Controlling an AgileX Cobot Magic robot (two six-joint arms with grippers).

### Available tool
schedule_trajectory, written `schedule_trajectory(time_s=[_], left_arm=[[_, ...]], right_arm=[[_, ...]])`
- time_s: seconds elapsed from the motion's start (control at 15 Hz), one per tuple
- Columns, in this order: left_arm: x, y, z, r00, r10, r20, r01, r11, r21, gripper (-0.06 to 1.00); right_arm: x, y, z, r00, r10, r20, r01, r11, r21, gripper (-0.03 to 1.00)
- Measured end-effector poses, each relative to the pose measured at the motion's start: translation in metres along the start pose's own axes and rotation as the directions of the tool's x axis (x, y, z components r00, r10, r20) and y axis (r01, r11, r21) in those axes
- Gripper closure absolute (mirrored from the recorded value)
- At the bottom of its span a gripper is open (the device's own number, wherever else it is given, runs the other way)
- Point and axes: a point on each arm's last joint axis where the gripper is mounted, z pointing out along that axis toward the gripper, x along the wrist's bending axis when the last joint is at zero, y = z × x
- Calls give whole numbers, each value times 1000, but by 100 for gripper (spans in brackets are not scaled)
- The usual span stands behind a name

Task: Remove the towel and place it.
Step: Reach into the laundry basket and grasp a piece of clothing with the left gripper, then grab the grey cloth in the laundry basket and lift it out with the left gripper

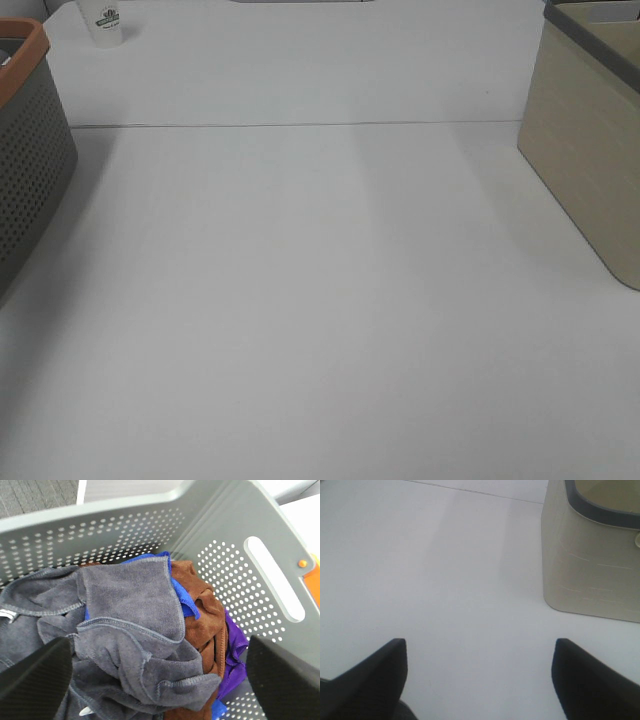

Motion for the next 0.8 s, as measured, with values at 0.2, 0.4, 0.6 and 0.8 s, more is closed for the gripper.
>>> schedule_trajectory(time_s=[0.2, 0.4, 0.6, 0.8], left_arm=[[-6, -8, 24, 998, -43, -42, 44, 999, 25, 12], [-5, -24, 48, 993, -88, -74, 92, 994, 58, 16], [-2, -37, 67, 987, -116, -113, 125, 989, 78, 19], [-2, -37, 69, 985, -138, -107, 145, 987, 66, 26]], right_arm=[[0, 0, 0, 1000, 0, 0, 0, 1000, 0, 19], [0, 0, 0, 1000, 0, 0, 0, 1000, 0, 19], [0, 0, 0, 1000, 0, 0, 0, 1000, 0, 20], [0, 0, 0, 1000, 0, 0, 0, 1000, 0, 20]])
